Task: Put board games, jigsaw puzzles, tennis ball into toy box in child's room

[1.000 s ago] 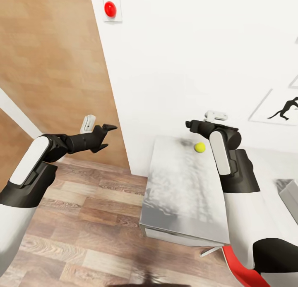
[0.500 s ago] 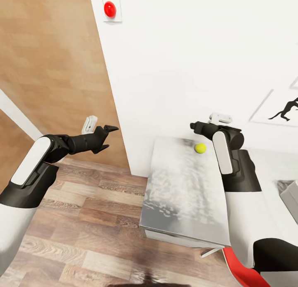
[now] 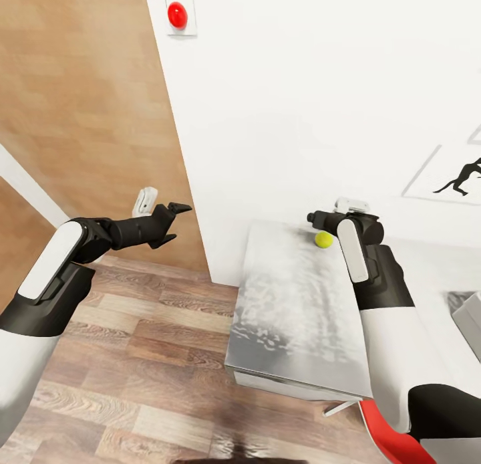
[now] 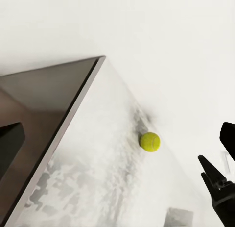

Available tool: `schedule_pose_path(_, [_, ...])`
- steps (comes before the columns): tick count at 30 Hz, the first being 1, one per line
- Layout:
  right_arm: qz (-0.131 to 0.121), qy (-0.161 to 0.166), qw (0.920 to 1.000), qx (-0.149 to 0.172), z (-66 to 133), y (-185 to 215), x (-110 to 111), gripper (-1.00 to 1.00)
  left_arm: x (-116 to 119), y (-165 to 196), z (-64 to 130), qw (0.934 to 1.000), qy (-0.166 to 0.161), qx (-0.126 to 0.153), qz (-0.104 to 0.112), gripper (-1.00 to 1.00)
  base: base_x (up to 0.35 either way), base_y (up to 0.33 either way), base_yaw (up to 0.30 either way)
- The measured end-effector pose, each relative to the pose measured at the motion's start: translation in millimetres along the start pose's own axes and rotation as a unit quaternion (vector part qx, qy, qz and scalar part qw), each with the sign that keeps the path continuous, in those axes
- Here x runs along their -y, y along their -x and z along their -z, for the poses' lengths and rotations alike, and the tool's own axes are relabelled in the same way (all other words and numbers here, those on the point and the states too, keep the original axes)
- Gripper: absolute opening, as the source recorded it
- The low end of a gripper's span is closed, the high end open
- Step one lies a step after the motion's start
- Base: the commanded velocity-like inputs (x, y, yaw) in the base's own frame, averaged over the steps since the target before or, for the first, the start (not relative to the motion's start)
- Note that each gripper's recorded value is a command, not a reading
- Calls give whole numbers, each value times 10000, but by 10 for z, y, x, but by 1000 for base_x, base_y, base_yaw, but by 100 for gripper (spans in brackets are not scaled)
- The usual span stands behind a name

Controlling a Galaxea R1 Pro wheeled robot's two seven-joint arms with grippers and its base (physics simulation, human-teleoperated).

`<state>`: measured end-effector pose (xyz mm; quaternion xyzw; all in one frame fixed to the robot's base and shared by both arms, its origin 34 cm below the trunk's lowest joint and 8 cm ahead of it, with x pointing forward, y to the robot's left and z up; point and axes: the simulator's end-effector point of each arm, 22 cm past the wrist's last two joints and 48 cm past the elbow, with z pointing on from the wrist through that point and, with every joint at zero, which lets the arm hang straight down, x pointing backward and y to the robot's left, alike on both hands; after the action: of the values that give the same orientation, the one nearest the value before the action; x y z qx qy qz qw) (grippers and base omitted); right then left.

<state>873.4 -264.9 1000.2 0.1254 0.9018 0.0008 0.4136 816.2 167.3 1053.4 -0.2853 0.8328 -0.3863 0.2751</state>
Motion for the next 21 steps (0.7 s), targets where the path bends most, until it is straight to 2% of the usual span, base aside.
schedule_pose_path(21, [14, -110, 9996, -260, -185, -248, 86, 100, -134, -35, -102, 9999, 83, -67, 58, 100, 0, 0, 0])
